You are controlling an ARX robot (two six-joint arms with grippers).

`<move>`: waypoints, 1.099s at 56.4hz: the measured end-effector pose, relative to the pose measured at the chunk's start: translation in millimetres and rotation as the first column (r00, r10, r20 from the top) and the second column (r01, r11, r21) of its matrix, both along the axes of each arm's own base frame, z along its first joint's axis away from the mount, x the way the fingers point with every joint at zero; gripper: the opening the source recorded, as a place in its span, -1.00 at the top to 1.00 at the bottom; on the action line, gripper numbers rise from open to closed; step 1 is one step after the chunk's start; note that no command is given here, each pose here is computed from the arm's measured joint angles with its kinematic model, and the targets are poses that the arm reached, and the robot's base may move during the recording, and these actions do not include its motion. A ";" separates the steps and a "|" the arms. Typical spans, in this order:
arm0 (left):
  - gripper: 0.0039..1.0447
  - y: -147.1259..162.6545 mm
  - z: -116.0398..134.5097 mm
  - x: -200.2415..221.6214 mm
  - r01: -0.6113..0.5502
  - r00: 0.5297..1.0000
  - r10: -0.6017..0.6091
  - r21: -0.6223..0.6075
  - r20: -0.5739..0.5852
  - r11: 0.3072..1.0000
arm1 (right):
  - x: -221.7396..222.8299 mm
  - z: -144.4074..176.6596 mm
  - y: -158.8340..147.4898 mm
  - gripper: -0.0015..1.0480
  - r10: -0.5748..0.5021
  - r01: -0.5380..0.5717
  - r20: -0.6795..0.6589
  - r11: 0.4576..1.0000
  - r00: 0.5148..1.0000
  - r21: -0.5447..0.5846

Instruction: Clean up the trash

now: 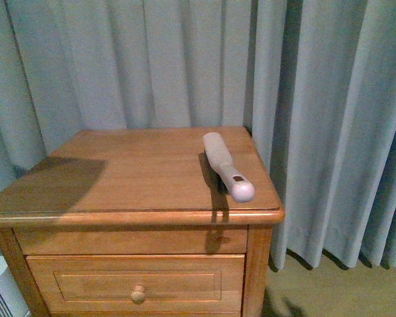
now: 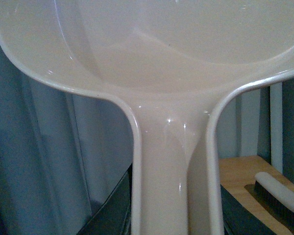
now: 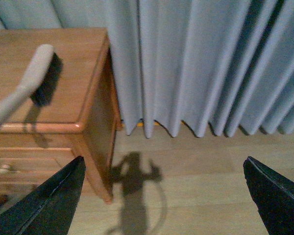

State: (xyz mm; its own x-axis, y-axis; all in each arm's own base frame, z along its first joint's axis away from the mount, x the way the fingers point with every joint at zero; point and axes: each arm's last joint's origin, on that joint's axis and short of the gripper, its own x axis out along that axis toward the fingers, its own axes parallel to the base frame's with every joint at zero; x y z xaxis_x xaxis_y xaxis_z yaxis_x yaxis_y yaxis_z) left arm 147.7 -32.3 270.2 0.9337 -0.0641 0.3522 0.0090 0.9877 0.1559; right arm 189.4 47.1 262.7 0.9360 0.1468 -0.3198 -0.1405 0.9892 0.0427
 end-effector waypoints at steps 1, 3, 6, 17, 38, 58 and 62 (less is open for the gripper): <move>0.54 0.0 0.0 0.0 0.000 1.000 0.000 0.000 0.000 1.000 | 4.3 2.2 2.3 -0.86 0.011 -0.011 -0.012 1.000 1.000 0.006; 0.54 0.0 0.0 0.0 0.000 1.000 0.000 0.000 0.000 1.000 | 21.9 11.4 11.7 -0.86 0.029 -0.028 -0.052 0.999 0.998 0.021; 0.54 0.0 0.0 0.1 0.000 1.000 0.000 0.000 0.000 1.000 | 44.8 22.0 25.1 -0.86 0.054 -0.050 -0.101 0.998 0.993 0.037; 0.54 0.0 0.0 0.0 0.000 1.000 0.000 0.000 0.000 1.000 | 127.7 27.8 81.8 -0.86 0.074 -0.056 -0.306 0.996 0.949 0.065; 0.54 0.0 0.0 0.0 0.000 1.000 0.000 0.000 0.000 1.000 | 202.2 -7.3 190.1 -0.86 0.066 -0.039 -0.540 0.997 0.839 0.061; 0.54 0.0 0.0 0.0 0.000 1.000 0.000 0.000 0.000 1.000 | 198.9 -30.1 226.8 -0.86 0.063 -0.016 -0.604 0.996 0.794 0.083; 0.54 0.0 0.0 0.0 0.000 1.000 0.000 0.000 0.000 1.000 | 195.9 -31.3 230.4 -0.86 0.065 -0.015 -0.608 0.996 0.791 0.087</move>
State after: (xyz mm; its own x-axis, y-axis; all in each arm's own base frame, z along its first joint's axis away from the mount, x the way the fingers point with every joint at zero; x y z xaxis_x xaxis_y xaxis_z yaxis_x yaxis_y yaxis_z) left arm 147.7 -32.3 270.2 0.9337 -0.0641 0.3522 0.0091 0.9878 0.1556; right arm 385.2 277.5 231.4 0.5430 0.2263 -0.8087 -0.0995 0.9736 0.2056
